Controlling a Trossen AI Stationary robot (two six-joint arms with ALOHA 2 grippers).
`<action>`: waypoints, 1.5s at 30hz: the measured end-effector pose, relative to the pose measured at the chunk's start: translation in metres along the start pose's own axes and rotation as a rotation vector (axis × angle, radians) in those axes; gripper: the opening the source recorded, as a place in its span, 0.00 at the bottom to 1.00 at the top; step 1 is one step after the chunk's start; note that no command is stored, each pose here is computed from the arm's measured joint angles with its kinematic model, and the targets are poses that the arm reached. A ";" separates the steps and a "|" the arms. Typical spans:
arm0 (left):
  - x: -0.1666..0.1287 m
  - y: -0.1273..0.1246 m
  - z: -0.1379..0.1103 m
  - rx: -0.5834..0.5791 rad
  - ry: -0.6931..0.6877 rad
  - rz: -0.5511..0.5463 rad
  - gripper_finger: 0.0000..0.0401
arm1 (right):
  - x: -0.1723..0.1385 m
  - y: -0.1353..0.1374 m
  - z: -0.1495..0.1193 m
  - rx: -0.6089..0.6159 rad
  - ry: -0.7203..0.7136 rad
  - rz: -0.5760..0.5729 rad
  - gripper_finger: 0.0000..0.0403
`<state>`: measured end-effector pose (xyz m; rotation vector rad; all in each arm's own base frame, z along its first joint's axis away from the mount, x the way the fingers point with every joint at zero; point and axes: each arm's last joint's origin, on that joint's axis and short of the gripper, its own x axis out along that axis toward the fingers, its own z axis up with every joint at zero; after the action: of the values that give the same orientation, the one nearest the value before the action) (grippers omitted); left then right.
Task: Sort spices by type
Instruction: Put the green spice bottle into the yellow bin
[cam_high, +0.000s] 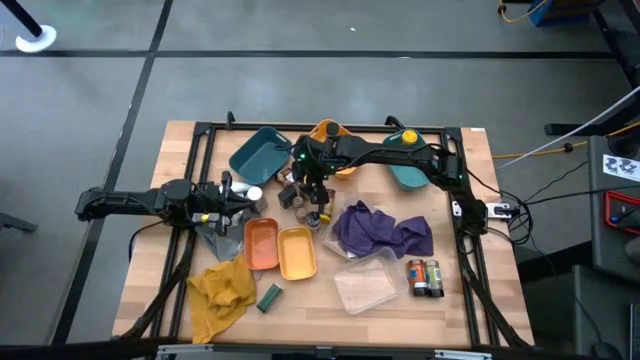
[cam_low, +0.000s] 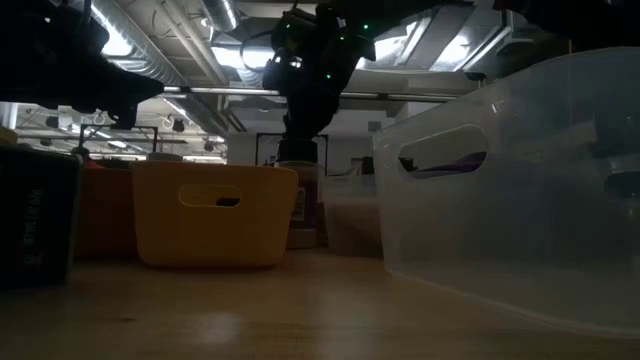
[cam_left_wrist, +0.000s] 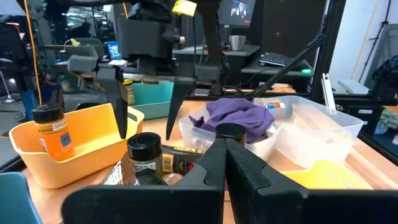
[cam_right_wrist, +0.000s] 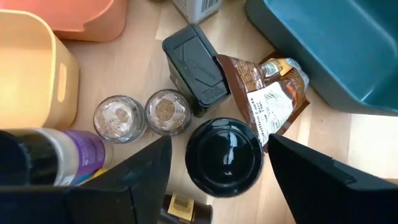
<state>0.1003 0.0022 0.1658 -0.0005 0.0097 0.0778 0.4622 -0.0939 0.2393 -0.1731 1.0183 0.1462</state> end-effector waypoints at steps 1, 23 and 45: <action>0.000 0.000 0.000 0.000 0.000 0.000 0.00 | 0.001 0.000 -0.001 0.002 0.009 0.003 0.66; 0.000 0.000 0.000 0.000 0.000 0.000 0.00 | 0.014 0.000 -0.005 0.009 0.040 0.018 0.65; 0.000 0.000 0.000 0.000 -0.004 0.000 0.00 | -0.049 -0.001 0.013 0.007 0.097 -0.027 0.52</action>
<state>0.1003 0.0022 0.1661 -0.0004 0.0056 0.0782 0.4485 -0.0937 0.2877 -0.1890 1.1127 0.1105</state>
